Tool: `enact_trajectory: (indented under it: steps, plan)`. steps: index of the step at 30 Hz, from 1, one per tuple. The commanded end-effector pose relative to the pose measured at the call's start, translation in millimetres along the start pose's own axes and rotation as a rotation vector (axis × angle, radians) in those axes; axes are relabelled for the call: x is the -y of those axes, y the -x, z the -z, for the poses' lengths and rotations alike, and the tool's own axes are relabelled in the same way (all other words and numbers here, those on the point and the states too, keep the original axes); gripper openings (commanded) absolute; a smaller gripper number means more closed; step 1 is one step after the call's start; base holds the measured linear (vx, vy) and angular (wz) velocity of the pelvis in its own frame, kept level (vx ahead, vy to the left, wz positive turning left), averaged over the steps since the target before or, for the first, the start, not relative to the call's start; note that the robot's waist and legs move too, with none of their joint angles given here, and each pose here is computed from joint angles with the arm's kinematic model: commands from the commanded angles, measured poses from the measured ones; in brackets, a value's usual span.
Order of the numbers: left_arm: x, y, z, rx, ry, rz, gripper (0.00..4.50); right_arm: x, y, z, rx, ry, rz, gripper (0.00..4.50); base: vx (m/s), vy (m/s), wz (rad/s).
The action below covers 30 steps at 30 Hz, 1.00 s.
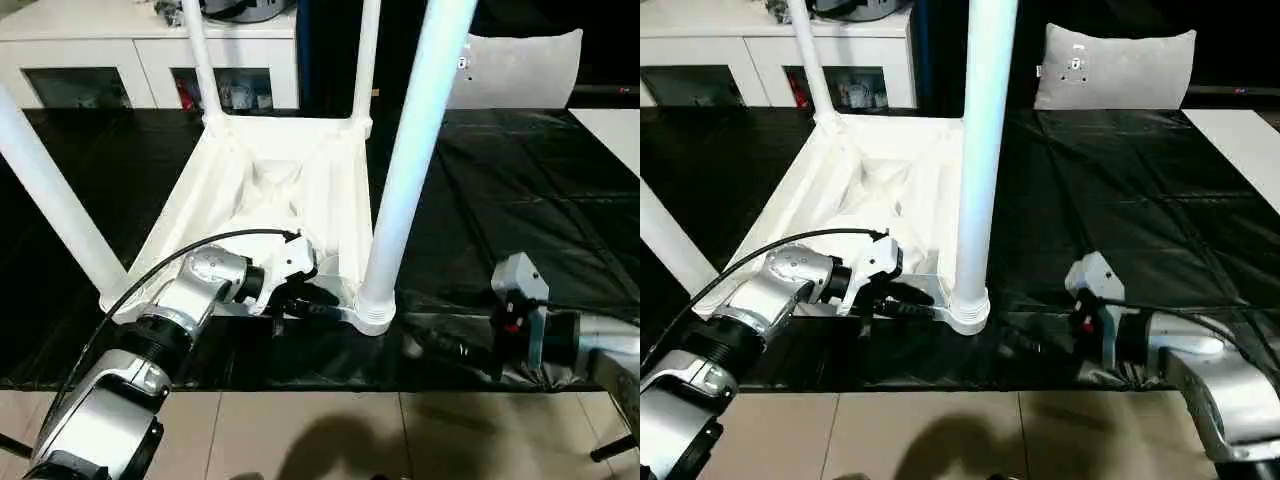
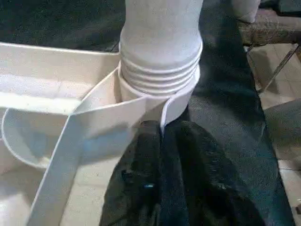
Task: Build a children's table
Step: Rotate table base, then rotate leg to tighten
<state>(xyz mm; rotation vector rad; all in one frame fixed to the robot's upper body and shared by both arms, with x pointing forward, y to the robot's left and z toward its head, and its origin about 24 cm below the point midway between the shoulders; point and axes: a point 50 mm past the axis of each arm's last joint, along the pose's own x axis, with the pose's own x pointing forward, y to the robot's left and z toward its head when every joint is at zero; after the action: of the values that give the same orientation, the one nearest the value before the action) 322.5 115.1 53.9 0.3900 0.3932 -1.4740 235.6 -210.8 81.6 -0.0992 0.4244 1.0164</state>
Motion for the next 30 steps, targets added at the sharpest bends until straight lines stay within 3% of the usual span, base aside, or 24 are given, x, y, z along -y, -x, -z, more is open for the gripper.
enact_trajectory:
  steps: [1, 6, 13, 20, 21, 22, 30]
  plan:
    - [-1.9, 1, 4.6, -0.067, -0.033, 0.006, 0.46, -1.7, 2.3, -6.4, 0.019, 0.017, -0.004, 4.5, 0.0, 0.0, 0.0]
    - [-0.9, 2, 15.9, -0.137, -0.051, 0.004, 0.02, -3.6, 0.4, -3.9, 0.013, 0.016, -0.003, 4.5, 0.0, 0.0, 0.0]
    - [0.9, 6, 26.3, -0.141, -0.012, -0.01, 0.02, -6.4, -4.8, -5.9, 0.037, 0.017, 0.002, 4.5, 0.0, 0.0, 0.0]
    - [2.7, 0, 19.4, 0.017, 0.092, -0.073, 0.02, -6.8, -15.0, -6.4, 0.061, 0.013, -0.023, 4.5, 0.0, 0.0, 0.0]
    - [3.7, -1, 19.3, 0.026, 0.103, -0.07, 0.41, -6.7, -16.4, -5.8, 0.06, 0.014, -0.026, 4.5, 0.0, 0.0, 0.0]
    - [4.3, 0, 19.4, 0.023, 0.102, -0.066, 0.52, -6.5, -18.3, -6.1, 0.06, 0.015, -0.034, 4.5, 0.0, 0.0, 0.0]
    - [5.2, 0, 22.2, -0.005, 0.085, -0.07, 0.69, -2.3, -24.9, -4.5, 0.03, 0.037, -0.077, 4.5, 0.0, 0.0, 0.0]
